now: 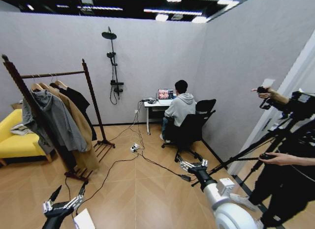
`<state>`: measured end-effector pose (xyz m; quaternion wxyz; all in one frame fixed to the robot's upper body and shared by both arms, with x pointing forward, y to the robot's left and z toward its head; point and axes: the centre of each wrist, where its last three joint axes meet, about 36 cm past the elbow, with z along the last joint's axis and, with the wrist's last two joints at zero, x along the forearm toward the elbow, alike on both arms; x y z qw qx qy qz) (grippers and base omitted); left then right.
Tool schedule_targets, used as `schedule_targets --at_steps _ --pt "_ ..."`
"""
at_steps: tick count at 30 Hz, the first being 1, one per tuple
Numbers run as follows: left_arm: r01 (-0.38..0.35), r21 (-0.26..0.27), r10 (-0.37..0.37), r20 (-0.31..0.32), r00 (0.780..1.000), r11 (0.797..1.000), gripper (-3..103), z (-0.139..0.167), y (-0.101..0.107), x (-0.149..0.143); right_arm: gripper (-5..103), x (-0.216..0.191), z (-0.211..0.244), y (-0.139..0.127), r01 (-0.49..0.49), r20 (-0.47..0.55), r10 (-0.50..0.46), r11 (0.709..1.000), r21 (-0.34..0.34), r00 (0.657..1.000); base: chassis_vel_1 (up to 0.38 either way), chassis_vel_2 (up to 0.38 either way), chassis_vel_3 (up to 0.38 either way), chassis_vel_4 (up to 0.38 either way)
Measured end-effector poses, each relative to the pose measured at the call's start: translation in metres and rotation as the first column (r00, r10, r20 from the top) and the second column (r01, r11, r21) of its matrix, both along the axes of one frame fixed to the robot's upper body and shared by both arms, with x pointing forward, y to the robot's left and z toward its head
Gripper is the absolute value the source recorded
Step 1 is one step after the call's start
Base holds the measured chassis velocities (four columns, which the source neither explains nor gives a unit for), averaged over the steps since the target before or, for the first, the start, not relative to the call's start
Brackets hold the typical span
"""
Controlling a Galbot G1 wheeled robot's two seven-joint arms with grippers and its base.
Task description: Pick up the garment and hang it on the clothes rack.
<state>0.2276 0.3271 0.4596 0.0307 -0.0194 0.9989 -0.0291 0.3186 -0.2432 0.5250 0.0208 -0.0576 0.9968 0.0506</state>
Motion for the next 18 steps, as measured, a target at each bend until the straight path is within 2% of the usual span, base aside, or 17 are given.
schedule_targets --at_steps 18 --pt "0.000 0.000 0.000 0.000 1.000 1.000 100 0.0000 0.0000 0.0000 100 -0.0018 0.0037 -0.0012 0.025 0.001 -0.025 1.000 -0.014 1.000 0.000 0.000 0.000 0.000"
